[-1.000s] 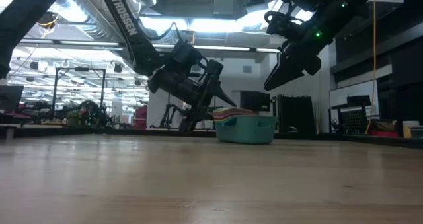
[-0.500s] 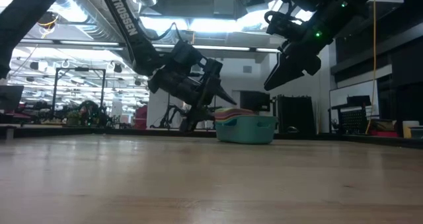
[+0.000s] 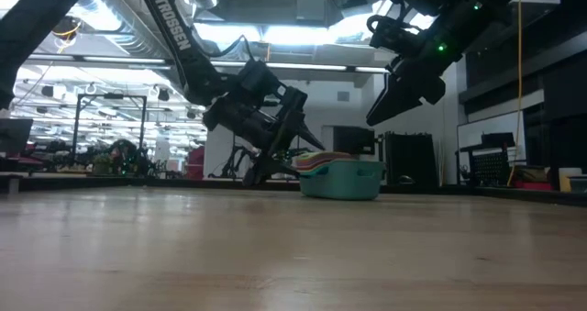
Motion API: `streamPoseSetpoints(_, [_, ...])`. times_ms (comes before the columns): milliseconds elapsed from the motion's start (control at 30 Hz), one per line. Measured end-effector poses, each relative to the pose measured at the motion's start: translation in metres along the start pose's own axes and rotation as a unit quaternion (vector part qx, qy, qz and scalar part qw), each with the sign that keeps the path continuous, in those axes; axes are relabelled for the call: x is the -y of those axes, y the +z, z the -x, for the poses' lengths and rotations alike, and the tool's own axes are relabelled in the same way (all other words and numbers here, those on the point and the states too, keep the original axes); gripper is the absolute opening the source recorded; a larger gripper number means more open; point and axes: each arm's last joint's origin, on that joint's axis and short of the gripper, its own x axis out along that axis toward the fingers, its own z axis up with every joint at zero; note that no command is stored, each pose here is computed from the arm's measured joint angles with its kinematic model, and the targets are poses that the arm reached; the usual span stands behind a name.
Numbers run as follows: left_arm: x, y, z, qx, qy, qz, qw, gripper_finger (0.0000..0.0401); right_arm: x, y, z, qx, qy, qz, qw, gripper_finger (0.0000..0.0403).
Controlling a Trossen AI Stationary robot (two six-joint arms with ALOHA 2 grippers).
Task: Nest measuring cups in basket
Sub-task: Put the nested measuring cups into the green bin
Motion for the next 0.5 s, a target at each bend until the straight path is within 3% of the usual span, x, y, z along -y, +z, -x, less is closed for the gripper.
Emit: streamPoseSetpoints(500, [0.007, 0.004, 0.010, -0.018, -0.019, -0.001, 1.000, 0.0235, 0.000, -0.001, 0.000, -0.003, 0.000, 0.000, 1.000, 0.0182])
